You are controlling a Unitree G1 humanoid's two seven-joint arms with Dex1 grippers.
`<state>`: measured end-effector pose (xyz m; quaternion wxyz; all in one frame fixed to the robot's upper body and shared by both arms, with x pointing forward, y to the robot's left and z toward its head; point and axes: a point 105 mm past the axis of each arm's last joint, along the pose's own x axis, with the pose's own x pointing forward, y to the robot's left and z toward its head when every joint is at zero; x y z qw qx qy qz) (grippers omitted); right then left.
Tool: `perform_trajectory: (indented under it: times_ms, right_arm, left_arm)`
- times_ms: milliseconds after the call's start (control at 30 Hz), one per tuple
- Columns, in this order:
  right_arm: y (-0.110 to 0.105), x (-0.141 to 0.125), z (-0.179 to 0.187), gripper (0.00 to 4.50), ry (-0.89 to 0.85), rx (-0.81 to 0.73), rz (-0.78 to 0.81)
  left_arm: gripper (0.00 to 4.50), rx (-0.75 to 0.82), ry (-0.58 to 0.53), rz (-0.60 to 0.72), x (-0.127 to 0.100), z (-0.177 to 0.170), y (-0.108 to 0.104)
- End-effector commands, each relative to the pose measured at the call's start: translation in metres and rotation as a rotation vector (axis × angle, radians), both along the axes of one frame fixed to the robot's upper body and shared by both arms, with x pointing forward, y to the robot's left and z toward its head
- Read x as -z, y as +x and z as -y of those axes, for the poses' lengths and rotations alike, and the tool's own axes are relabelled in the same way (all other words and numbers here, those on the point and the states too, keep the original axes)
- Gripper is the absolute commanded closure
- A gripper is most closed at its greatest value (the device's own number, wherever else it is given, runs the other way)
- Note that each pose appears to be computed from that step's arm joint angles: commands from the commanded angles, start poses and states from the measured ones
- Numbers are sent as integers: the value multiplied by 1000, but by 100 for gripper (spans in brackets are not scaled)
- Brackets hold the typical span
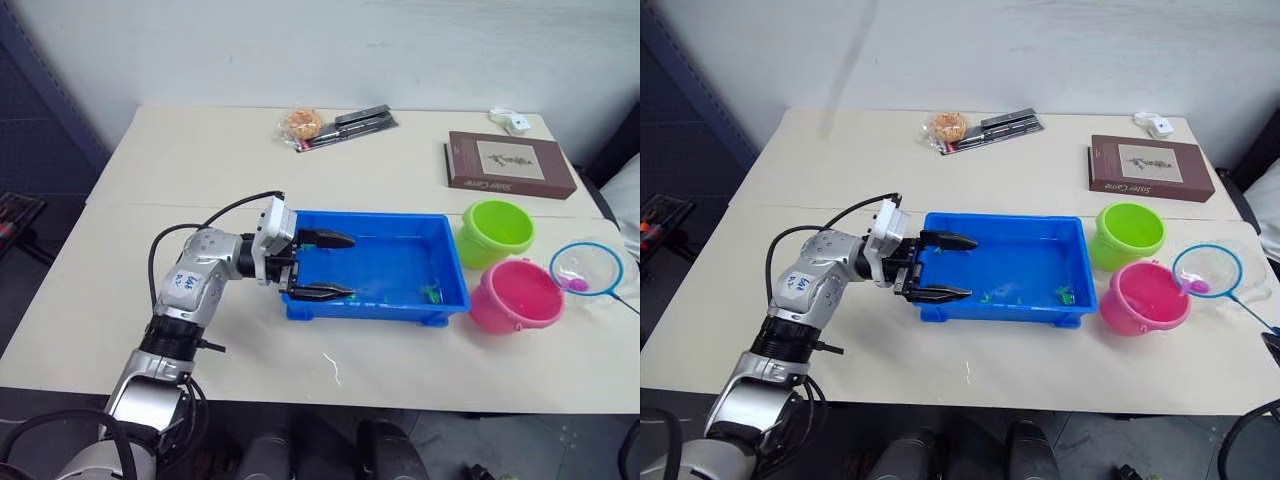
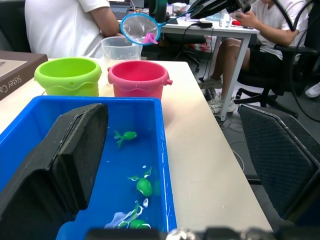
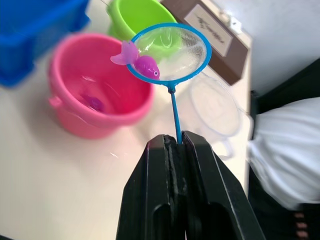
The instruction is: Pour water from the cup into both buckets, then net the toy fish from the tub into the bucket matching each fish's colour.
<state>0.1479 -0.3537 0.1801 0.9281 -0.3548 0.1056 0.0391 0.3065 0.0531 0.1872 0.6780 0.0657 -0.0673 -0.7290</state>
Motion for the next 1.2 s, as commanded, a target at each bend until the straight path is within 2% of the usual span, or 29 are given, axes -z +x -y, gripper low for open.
perform_trajectory:
  times_ms: [33, 167, 233, 267, 333, 467, 567, 633, 933, 1033, 1133, 1200]
  right_arm:
    - [3, 3, -1, 450, -128, 0, 60]
    - [11, 18, -7, 450, -226, -31, 71]
    - [17, 15, -8, 450, -388, -15, 141]
    - [18, 17, -7, 450, -400, -9, 151]
    - [19, 17, -10, 450, -545, -44, 149]
    - [16, 38, -29, 450, -646, -180, 112]
    - [11, 42, -24, 450, -762, -164, 119]
    - [9, 33, -19, 450, -830, -113, 179]
    - [13, 20, -12, 450, -935, -23, 267]
    - [14, 29, -18, 450, -922, -64, 236]
    - [10, 22, -6, 450, -936, 15, 251]
    - [12, 28, -16, 450, -924, -35, 246]
  left_arm:
    - [5, 14, -12, 46, -10, 2, 0]
    - [5, 2, -20, 56, -11, 1, 1]
    - [5, -12, -28, 62, -11, 0, 1]
    - [5, -18, -30, 66, -11, -1, 1]
    - [5, -40, -38, 75, -12, -1, 2]
    - [5, -58, -45, 81, -11, -5, 1]
    - [5, -65, -46, 87, -10, -6, 1]
    - [5, -68, -50, 88, -11, -6, 1]
    - [5, -46, -54, 82, -10, -1, -2]
    - [5, -44, -55, 81, -10, -1, -1]
    - [5, -42, -54, 82, -9, 0, -1]
    - [5, -42, -57, 78, -8, 0, -1]
